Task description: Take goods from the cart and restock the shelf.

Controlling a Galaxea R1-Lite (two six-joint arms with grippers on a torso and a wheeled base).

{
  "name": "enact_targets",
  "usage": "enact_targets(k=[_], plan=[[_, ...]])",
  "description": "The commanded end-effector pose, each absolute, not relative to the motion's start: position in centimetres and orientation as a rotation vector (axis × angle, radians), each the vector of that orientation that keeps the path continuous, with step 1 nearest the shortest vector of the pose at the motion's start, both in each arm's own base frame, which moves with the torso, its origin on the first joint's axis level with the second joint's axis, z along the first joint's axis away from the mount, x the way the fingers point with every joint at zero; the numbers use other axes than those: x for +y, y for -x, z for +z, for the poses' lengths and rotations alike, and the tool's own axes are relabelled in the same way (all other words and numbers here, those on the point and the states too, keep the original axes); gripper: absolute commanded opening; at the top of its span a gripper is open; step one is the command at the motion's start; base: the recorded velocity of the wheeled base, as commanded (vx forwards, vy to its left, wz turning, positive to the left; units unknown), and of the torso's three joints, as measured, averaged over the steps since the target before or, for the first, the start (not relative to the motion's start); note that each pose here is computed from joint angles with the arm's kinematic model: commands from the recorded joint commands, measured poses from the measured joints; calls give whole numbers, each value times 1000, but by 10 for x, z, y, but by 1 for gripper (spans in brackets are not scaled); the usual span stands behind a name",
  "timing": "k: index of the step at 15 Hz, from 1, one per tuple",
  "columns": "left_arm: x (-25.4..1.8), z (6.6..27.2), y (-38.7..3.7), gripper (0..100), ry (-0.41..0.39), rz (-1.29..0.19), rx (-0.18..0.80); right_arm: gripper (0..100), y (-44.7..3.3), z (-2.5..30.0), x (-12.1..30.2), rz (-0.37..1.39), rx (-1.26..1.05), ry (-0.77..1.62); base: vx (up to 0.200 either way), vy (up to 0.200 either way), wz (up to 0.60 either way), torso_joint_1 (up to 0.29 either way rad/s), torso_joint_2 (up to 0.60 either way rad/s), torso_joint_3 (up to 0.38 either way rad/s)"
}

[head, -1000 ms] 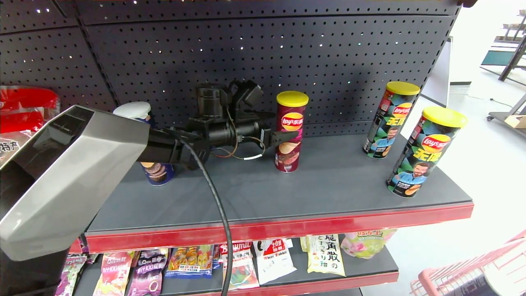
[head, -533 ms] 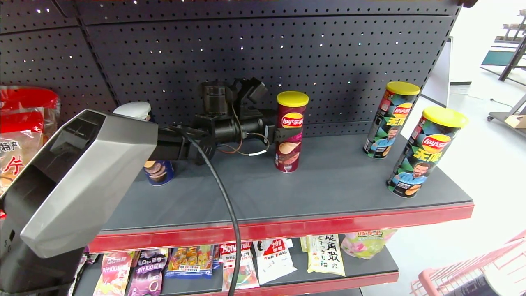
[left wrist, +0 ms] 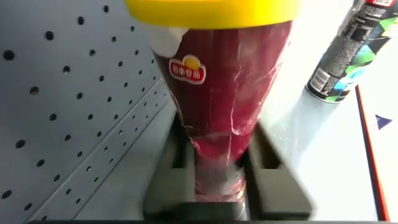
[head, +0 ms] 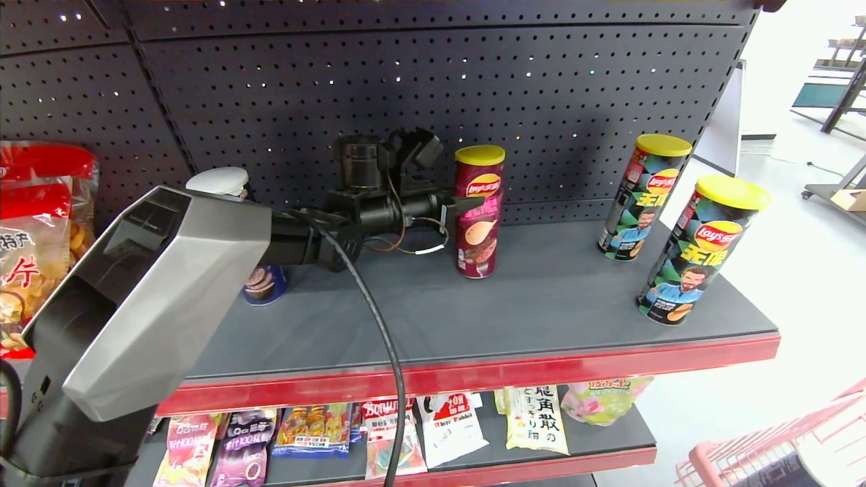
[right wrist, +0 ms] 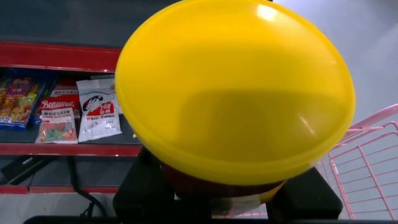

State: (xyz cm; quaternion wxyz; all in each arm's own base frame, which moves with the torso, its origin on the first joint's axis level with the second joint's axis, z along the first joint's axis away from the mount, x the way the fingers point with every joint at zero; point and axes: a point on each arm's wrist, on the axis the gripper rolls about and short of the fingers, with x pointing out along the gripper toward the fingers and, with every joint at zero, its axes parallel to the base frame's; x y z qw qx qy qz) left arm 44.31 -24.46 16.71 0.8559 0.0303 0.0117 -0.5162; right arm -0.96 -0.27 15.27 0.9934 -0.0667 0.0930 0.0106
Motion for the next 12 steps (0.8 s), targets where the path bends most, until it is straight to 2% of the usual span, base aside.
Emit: enact_targets(k=[1,4,8,10,12], plan=[[-245,169,-442,0,-64,-1086,20,0,9,152,-3,22,190,134,0,0,0,0,0,0],[-244,175,-440,0,-65,-1087,6,0,9,152,-3,22,189,134,0,0,0,0,0,0],[-233,203,-417,0,-69,-1100,-13,0,9,153,-3,22,186,134,0,0,0,0,0,0],[-224,204,-401,0,-74,-1103,3,0,10,154,-3,22,184,134,0,0,0,0,0,0],[-215,192,-371,0,-71,-1117,27,0,10,154,-3,22,183,134,0,0,0,0,0,0]])
